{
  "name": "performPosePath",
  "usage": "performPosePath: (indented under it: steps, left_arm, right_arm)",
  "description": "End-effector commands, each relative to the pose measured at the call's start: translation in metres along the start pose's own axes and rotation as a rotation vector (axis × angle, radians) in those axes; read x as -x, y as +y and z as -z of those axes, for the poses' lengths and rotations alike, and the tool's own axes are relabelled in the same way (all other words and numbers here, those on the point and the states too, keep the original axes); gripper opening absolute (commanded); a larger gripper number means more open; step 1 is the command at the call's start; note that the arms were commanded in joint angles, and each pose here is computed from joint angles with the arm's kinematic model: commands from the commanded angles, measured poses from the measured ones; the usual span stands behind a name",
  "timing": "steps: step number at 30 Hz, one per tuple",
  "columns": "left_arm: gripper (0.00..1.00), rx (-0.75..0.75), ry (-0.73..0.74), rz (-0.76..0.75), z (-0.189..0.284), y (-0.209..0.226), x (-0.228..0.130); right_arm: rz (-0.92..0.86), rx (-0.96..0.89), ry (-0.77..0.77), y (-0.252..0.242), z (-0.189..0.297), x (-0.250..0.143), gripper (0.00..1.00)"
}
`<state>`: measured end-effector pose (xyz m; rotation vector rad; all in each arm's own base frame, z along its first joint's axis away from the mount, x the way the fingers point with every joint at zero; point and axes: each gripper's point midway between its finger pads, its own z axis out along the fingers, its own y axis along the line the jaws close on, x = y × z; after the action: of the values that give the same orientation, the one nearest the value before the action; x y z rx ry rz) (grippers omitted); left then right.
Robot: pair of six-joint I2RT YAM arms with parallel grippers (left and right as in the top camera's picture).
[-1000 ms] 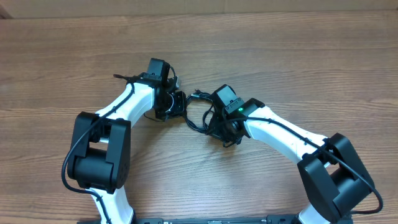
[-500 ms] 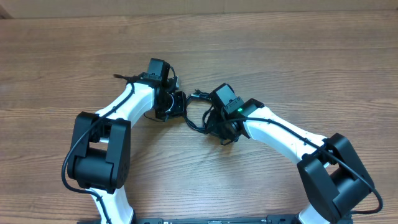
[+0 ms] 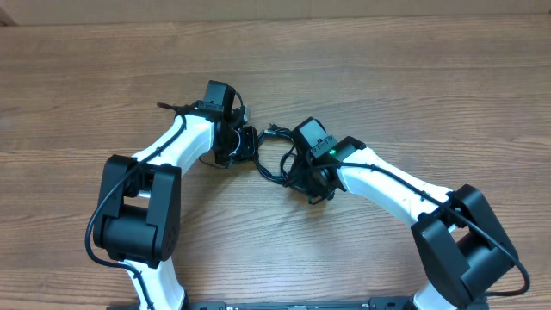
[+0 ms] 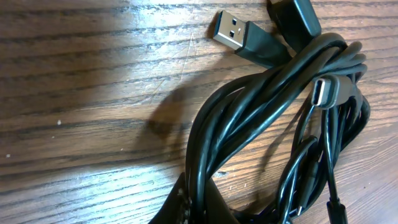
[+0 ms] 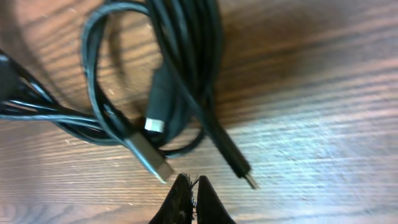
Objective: Untangle cables
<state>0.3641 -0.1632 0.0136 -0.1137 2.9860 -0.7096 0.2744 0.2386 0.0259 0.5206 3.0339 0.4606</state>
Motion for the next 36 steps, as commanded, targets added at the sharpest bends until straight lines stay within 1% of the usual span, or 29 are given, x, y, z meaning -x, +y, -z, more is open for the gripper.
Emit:
performPosePath:
  steps: [1,8,14,23,30,33,36]
  left_arm:
    - [0.04,0.033,0.000,-0.007,-0.004,0.005,0.000]
    - [0.04,0.033,0.000,-0.007,-0.004,0.005,0.000]
    - [0.04,0.033,0.000,-0.007,-0.004,0.005,0.000]
    - [0.04,0.033,0.000,-0.007,-0.004,0.005,0.000]
    - [0.04,0.034,0.000,-0.007,-0.004,0.005,0.000]
    - [0.04,0.033,0.000,-0.007,-0.004,0.005,0.000]
    - [0.04,0.033,0.000,-0.007,-0.004,0.005,0.000]
  right_arm:
    - [-0.009,-0.016,0.002,-0.004,-0.003,-0.001,0.04]
    - [0.021,0.022,-0.019,0.009,-0.004,-0.002,0.04]
    - [0.018,0.021,-0.074,0.012,-0.004,0.007,0.04]
    - [0.024,0.056,-0.095,0.021,-0.003,0.012,0.04]
    - [0.021,0.020,-0.109,0.012,-0.003,0.015,0.04]
    - [-0.007,0.012,-0.083,0.005,-0.002,0.017,0.04]
    - [-0.031,-0.002,-0.022,-0.004,-0.002,0.009,0.04]
